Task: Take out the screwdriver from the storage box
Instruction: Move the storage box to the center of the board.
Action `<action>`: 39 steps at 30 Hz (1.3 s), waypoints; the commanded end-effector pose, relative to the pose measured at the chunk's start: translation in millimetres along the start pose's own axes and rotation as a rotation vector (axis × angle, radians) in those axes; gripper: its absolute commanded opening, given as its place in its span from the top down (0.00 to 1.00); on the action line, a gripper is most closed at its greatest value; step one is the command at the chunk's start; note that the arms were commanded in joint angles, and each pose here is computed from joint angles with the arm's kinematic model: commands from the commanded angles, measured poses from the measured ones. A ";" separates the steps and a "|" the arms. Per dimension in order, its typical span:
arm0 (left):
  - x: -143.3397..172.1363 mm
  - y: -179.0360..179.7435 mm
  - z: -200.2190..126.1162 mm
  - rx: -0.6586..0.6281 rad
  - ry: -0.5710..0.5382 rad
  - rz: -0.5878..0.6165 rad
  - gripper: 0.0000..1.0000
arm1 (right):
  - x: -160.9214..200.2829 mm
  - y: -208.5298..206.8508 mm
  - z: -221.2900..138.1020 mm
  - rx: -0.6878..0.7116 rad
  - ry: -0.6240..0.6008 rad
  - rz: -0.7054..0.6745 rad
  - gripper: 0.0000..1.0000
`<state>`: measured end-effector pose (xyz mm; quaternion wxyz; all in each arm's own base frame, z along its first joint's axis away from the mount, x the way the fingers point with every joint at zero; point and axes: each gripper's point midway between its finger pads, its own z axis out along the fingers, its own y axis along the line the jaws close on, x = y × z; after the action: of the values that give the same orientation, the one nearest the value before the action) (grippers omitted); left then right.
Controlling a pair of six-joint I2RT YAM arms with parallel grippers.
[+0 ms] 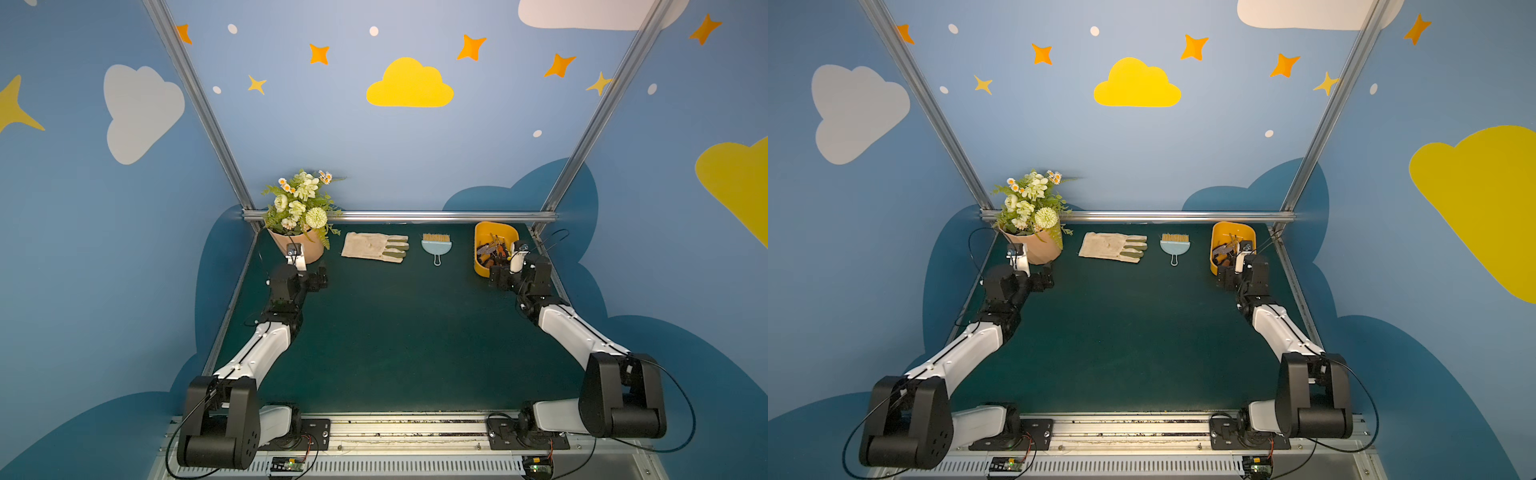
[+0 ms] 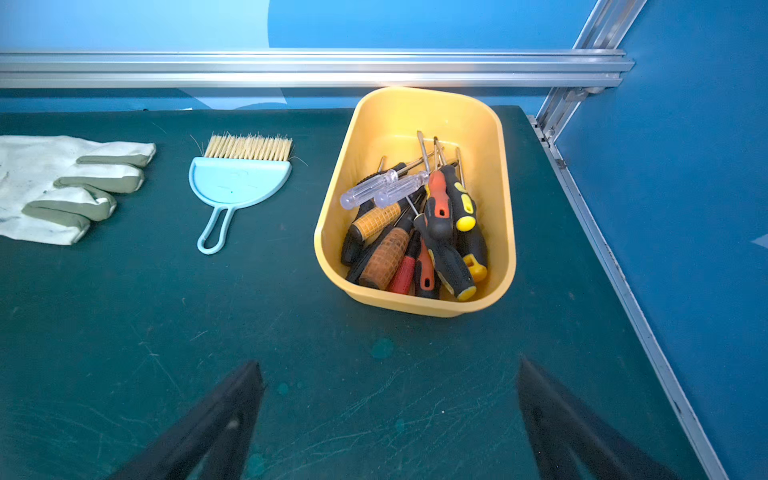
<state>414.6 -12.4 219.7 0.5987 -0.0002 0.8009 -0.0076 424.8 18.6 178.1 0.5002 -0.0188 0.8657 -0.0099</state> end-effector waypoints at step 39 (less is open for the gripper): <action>41.7 -152.9 -34.6 0.455 0.437 0.105 0.00 | 57.7 -91.5 104.1 0.086 0.721 0.384 0.56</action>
<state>382.2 -167.4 193.4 0.4092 0.1709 0.8837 -0.1497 494.4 -73.0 84.1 0.1859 0.1726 0.9663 0.0436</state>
